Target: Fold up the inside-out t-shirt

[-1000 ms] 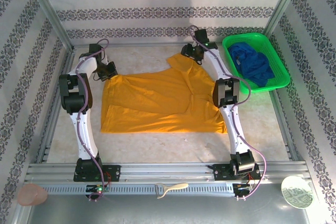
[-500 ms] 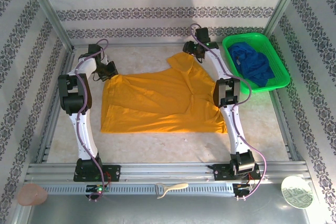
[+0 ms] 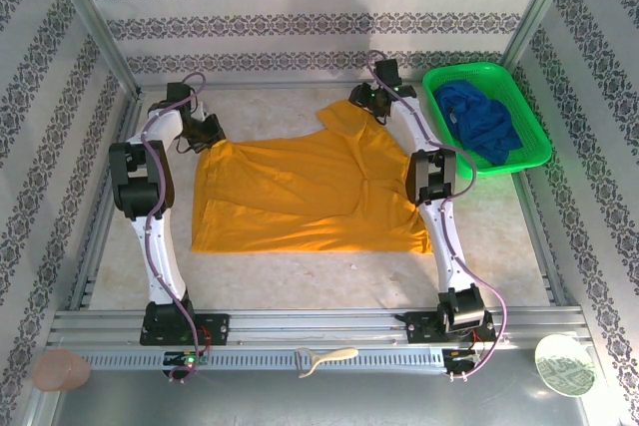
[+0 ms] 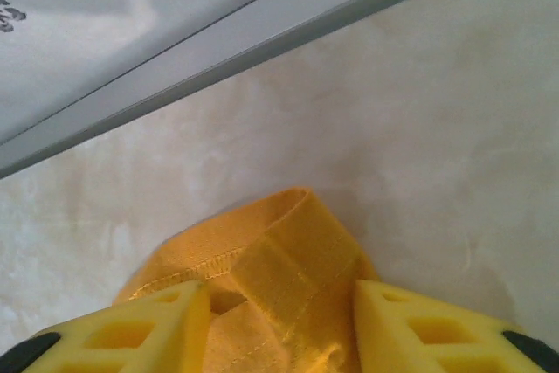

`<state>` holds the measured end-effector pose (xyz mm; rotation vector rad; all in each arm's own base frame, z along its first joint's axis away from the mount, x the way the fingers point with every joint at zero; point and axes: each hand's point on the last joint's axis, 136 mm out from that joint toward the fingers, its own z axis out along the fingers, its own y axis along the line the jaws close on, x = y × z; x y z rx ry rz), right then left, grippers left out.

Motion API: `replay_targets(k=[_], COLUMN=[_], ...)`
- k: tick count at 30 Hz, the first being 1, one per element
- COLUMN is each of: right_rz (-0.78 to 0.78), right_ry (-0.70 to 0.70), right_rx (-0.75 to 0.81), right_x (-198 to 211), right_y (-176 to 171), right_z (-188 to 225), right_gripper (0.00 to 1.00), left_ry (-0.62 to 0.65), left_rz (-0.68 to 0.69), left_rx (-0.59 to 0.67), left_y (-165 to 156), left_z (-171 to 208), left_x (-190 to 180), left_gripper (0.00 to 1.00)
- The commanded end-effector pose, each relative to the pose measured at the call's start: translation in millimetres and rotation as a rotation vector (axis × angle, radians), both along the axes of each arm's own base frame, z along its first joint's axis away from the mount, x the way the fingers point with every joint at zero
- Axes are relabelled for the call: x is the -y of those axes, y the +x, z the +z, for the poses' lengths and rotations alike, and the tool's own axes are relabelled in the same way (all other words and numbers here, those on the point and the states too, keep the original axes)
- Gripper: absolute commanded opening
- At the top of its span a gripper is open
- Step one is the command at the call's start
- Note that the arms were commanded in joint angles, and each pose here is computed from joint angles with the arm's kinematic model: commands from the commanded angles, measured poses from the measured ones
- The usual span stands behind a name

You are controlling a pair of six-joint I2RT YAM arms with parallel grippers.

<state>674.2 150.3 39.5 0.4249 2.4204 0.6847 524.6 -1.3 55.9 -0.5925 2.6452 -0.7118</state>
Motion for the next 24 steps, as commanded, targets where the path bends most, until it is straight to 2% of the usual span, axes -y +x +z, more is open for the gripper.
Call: replay_targets(k=[1,4,11,14,16,18,21,24], right_rz=[-0.008,0.002,0.016,0.025,0.038,0.051,0.069,0.076], right_ry=[0.059,0.054,0.083,0.095,0.102,0.109,0.104,0.099], right_rx=[-0.02,0.001,0.139,0.178,0.171,0.15,0.125,0.114], right_x=[1,1,9,10,7,4,-3,-7], right_y=[2,3,11,10,7,4,0,-2], right_z=[-9,2,84,109,109,103,91,86], right_gripper=[0.32,0.0,0.0,0.0,0.0,0.0,0.0,0.0], left_ry=[-0.023,-0.028,-0.032,0.015,0.091,0.14,0.158,0.152], left_rz=[0.023,0.029,0.078,0.102,0.12,0.115,0.099,0.091], left_rx=[0.07,0.073,0.12,0.1,0.037,-0.01,-0.059,-0.076], left_y=[6,7,11,7,-3,-10,-16,-16], left_z=[29,30,44,46,36,29,16,8], left_x=[-5,-5,-18,-30,-41,-48,-50,-48], left_gripper=[0.0,0.0,0.0,0.0,0.25,0.36,0.44,0.46])
